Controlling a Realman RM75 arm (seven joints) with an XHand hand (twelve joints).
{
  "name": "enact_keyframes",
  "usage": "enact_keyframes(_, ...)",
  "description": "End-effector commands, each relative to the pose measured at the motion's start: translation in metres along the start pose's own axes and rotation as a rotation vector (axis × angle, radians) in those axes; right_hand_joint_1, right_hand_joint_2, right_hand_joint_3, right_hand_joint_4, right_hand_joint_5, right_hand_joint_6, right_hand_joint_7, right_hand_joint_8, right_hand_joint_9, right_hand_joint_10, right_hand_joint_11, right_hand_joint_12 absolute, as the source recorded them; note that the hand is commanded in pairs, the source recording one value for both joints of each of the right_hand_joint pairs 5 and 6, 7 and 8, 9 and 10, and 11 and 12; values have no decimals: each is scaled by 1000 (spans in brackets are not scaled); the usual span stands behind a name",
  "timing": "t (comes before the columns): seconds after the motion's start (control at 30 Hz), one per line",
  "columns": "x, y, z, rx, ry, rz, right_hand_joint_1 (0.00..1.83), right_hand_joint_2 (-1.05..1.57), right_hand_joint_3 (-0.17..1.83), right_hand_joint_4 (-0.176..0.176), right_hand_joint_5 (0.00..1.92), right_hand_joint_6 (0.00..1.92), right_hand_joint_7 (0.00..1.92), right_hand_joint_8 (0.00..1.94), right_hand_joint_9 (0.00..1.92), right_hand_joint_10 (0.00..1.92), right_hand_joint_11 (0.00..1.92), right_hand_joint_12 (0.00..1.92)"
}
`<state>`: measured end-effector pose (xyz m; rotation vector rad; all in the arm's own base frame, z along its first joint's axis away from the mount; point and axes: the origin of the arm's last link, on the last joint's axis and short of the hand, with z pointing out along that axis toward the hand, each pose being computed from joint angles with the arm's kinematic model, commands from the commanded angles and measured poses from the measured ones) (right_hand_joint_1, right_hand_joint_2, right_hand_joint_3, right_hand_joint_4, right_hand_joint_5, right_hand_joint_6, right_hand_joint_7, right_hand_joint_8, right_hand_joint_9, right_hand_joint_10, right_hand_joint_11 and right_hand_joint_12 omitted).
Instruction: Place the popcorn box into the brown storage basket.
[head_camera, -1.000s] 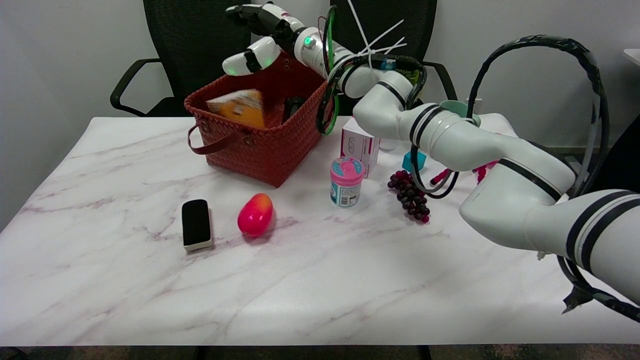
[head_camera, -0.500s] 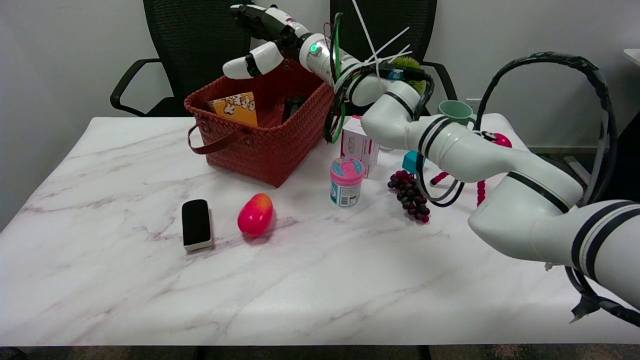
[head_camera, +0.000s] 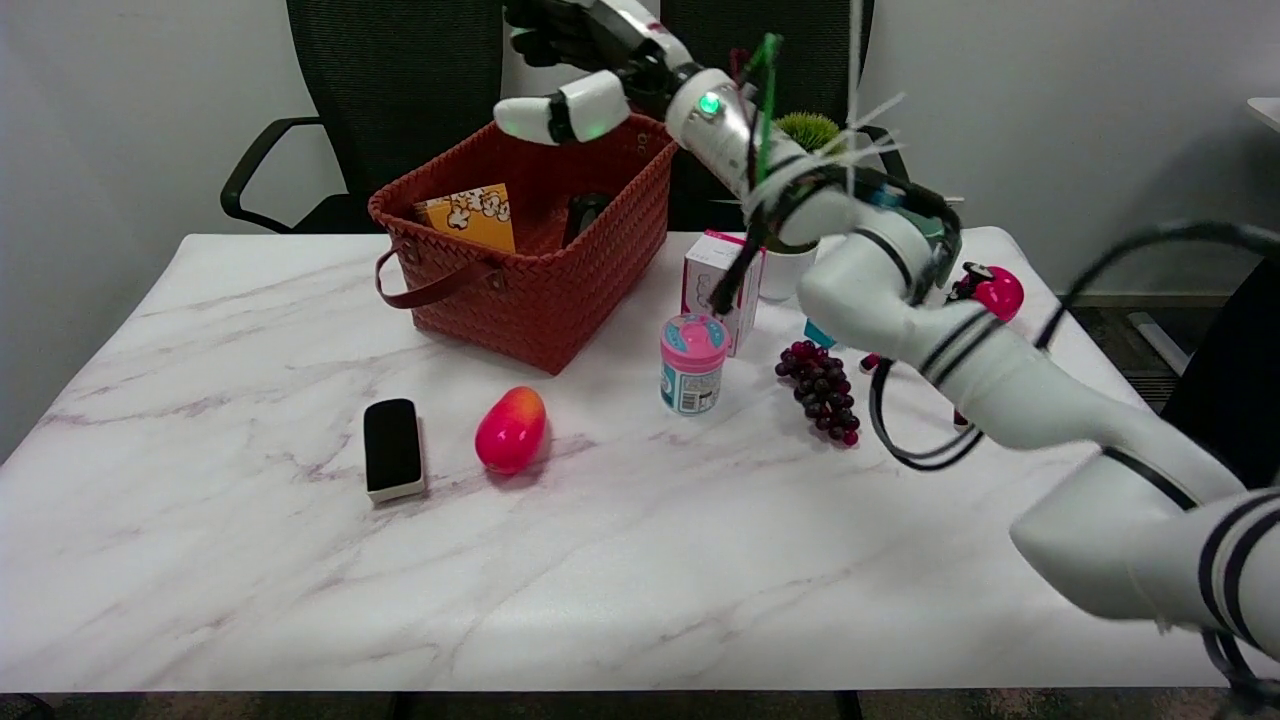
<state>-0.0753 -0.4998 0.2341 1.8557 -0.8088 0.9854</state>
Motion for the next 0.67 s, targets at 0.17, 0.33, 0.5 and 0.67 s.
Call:
enact_keyframes(0.17, 91, -14, -228, 50, 351, -181, 1209, 267, 919, 0, 486, 486, 410, 410, 467, 467, 478, 478)
enact_keyframes(0.33, 74, 14, -272, -22, 376, -126, 1207, 269, 924, 0, 506, 506, 431, 431, 484, 484, 493, 493)
enact_keyframes(0.5, 68, 38, -293, -25, 404, -59, 1200, 254, 952, 0, 526, 526, 449, 449, 511, 511, 509, 509)
enact_keyframes(0.67, 60, 73, -317, -30, 478, 72, 1199, 255, 955, 0, 526, 526, 491, 491, 543, 543, 532, 532)
